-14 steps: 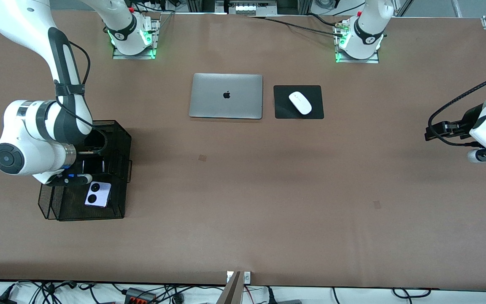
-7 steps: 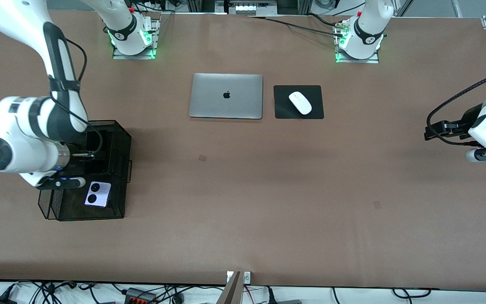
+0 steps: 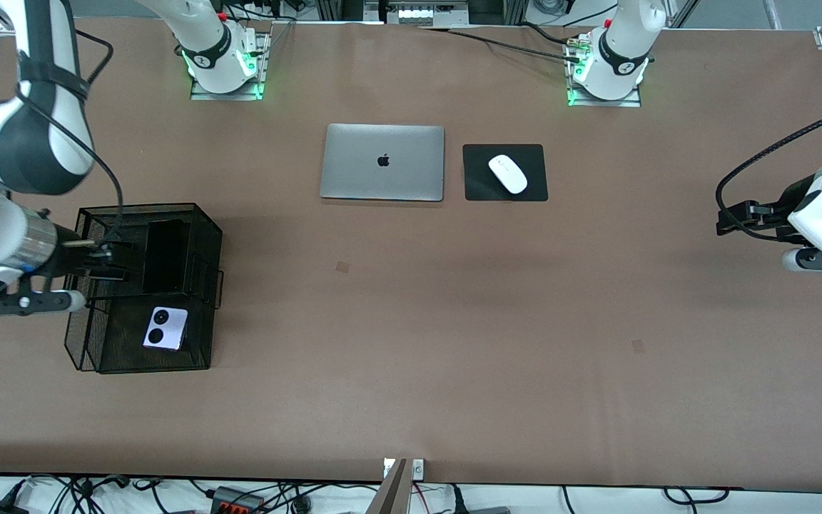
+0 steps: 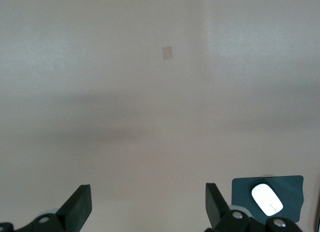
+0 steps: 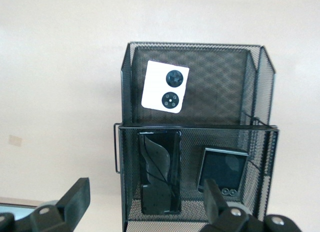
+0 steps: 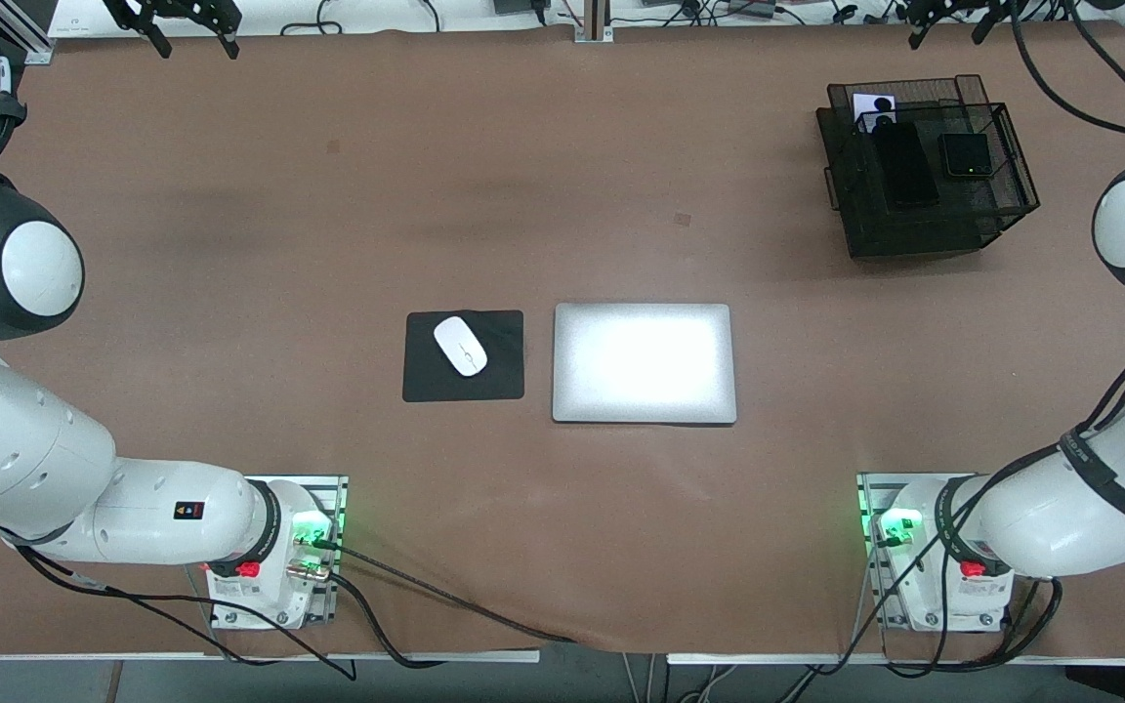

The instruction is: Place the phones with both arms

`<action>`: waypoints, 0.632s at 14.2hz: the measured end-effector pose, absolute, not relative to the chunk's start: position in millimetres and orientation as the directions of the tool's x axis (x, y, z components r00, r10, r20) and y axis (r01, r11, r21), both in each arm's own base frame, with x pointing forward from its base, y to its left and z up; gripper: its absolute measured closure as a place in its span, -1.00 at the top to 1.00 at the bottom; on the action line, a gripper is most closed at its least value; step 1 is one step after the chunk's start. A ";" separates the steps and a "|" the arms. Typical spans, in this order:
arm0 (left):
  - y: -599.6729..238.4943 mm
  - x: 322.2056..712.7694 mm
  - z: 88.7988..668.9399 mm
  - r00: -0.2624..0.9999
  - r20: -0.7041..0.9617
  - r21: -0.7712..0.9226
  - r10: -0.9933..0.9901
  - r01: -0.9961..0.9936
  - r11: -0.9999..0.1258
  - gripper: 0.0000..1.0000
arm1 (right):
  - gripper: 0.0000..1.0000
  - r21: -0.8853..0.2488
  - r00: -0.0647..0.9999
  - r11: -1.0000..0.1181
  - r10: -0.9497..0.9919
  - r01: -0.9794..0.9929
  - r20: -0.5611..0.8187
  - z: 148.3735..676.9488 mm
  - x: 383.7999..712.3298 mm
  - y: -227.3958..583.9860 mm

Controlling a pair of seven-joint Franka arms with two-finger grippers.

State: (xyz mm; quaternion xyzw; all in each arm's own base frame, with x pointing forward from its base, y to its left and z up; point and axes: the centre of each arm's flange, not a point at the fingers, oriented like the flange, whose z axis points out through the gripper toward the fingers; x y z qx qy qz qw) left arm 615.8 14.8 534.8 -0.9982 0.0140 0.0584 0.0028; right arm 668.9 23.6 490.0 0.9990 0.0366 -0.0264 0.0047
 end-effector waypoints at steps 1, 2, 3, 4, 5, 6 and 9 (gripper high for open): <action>14.7 615.8 534.8 0.993 -0.117 -0.004 -0.029 -0.030 -1.000 1.00 | 1.00 0.008 0.997 -0.998 0.070 0.070 -0.042 501.6 669.8 21.0; 14.7 615.8 534.8 0.993 -0.117 -0.004 -0.030 -0.031 -1.000 1.00 | 1.00 0.009 0.997 -0.998 0.063 0.063 -0.039 508.9 669.9 16.3; 14.7 615.8 534.8 0.993 -0.117 -0.004 -0.031 -0.031 -1.000 1.00 | 1.00 0.010 0.998 -0.998 0.054 0.055 -0.041 513.1 669.4 10.6; 14.8 615.8 534.8 0.993 -0.117 -0.003 -0.031 -0.032 -0.999 1.00 | 1.00 0.011 0.998 -0.999 0.045 0.045 -0.042 516.1 669.1 4.6; 14.9 615.7 534.7 0.993 -0.117 -0.003 -0.032 -0.032 -0.999 1.00 | 1.00 0.012 0.998 -0.999 0.037 0.038 -0.042 518.1 668.8 -0.2; 14.8 615.7 534.6 0.993 -0.118 -0.003 -0.033 -0.033 -0.999 1.00 | 1.00 0.011 0.999 -0.999 0.033 0.033 -0.043 519.4 668.2 -3.1; 14.7 615.1 534.2 0.992 -0.122 -0.002 -0.038 -0.038 -0.999 1.00 | 1.00 0.009 0.999 -0.999 0.033 0.034 -0.040 525.2 666.0 -3.3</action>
